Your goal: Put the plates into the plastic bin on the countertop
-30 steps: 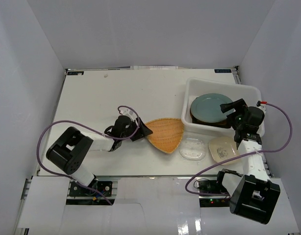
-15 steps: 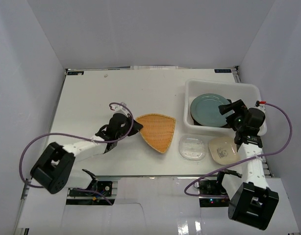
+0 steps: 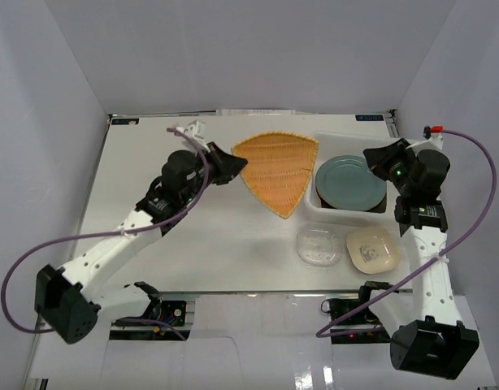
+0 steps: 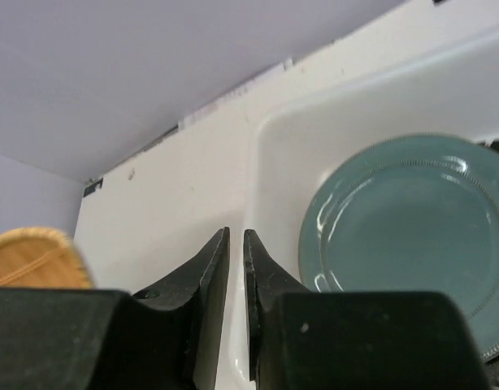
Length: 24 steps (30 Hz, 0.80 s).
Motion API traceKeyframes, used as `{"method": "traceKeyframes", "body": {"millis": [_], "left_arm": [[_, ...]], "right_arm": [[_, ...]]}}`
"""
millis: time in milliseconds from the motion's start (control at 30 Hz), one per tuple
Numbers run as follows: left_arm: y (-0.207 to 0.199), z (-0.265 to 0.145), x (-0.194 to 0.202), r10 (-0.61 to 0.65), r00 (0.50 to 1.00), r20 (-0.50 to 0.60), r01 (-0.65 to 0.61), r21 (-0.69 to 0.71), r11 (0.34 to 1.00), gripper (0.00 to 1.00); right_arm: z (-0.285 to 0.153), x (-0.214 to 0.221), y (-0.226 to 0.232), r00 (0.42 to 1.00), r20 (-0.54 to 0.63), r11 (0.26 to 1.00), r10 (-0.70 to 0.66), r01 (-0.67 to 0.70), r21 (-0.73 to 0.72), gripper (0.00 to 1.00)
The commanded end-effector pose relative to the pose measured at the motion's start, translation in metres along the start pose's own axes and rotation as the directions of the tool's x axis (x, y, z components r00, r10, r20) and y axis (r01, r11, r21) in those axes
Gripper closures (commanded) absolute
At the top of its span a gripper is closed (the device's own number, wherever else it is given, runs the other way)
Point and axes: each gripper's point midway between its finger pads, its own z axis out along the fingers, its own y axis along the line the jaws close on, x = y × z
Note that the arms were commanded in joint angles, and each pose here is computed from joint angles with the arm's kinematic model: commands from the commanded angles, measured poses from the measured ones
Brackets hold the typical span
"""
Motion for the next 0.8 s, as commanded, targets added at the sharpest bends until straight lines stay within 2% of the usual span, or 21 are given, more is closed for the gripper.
{"method": "traceKeyframes", "body": {"millis": [0, 33, 67, 133, 167, 200, 267, 300, 333, 400, 467, 500, 567, 633, 733, 767], "left_arm": [[-0.053, 0.038, -0.009, 0.046, 0.998, -0.038, -0.041, 0.142, 0.989, 1.0], [-0.06, 0.049, -0.005, 0.056, 0.997, -0.046, -0.049, 0.151, 0.987, 1.0], [-0.051, 0.074, 0.012, 0.065, 0.994, -0.091, -0.054, 0.126, 0.991, 1.0], [-0.078, 0.095, 0.008, 0.068, 0.994, -0.087, -0.051, 0.184, 0.982, 1.0], [-0.068, 0.119, 0.029, 0.073, 0.989, -0.13, -0.051, 0.162, 0.985, 1.0], [-0.072, 0.13, 0.033, 0.067, 0.989, -0.131, -0.044, 0.173, 0.984, 1.0], [-0.098, 0.147, 0.039, 0.066, 0.989, -0.135, -0.032, 0.24, 0.97, 1.0], [-0.09, 0.167, 0.065, 0.074, 0.982, -0.176, -0.032, 0.228, 0.973, 1.0], [-0.107, 0.177, 0.058, 0.072, 0.985, -0.155, -0.029, 0.263, 0.964, 1.0], [-0.119, 0.204, 0.074, 0.074, 0.982, -0.172, -0.018, 0.307, 0.951, 1.0], [-0.123, 0.222, 0.084, 0.078, 0.981, -0.179, -0.017, 0.32, 0.947, 1.0], [-0.109, 0.239, 0.106, 0.082, 0.974, -0.212, -0.017, 0.291, 0.957, 1.0], [-0.115, 0.253, 0.102, 0.08, 0.976, -0.201, -0.019, 0.289, 0.957, 1.0], [-0.102, 0.268, 0.119, 0.093, 0.972, -0.216, -0.034, 0.264, 0.964, 0.99], [-0.1, 0.276, 0.115, 0.136, 0.971, -0.199, -0.084, 0.252, 0.964, 0.72], [-0.104, 0.275, 0.111, 0.148, 0.971, -0.188, -0.095, 0.262, 0.96, 0.46]], "right_arm": [[-0.026, -0.062, 0.039, 0.978, 0.16, 0.991, -0.131, 0.135, -0.015, 0.82], [-0.031, -0.074, 0.044, 0.972, 0.185, 0.989, -0.146, 0.149, 0.001, 0.82], [-0.04, -0.093, 0.06, 0.961, 0.22, 0.985, -0.167, 0.175, -0.013, 0.82], [-0.044, -0.099, 0.077, 0.96, 0.219, 0.979, -0.174, 0.193, -0.068, 0.82], [-0.046, -0.1, 0.083, 0.96, 0.219, 0.977, -0.173, 0.196, -0.089, 0.82], [-0.046, -0.1, 0.085, 0.961, 0.22, 0.976, -0.168, 0.194, -0.103, 0.81], [-0.052, -0.096, 0.091, 0.962, 0.227, 0.973, -0.154, 0.188, -0.137, 0.81], [-0.053, -0.091, 0.089, 0.963, 0.222, 0.973, -0.149, 0.183, -0.139, 0.81], [-0.053, -0.088, 0.088, 0.965, 0.218, 0.972, -0.149, 0.183, -0.146, 0.81], [-0.051, -0.075, 0.085, 0.972, 0.182, 0.969, -0.15, 0.181, -0.167, 0.82], [-0.049, -0.065, 0.081, 0.977, 0.154, 0.969, -0.15, 0.176, -0.172, 0.82], [-0.048, -0.058, 0.075, 0.979, 0.14, 0.972, -0.146, 0.169, -0.165, 0.81], [-0.048, -0.05, 0.069, 0.98, 0.13, 0.973, -0.15, 0.17, -0.155, 0.81], [-0.049, -0.044, 0.064, 0.981, 0.126, 0.974, -0.151, 0.169, -0.149, 0.81], [-0.048, -0.034, 0.06, 0.983, 0.104, 0.974, -0.151, 0.166, -0.153, 0.81], [-0.048, -0.033, 0.059, 0.983, 0.102, 0.974, -0.152, 0.167, -0.153, 0.81]]}}
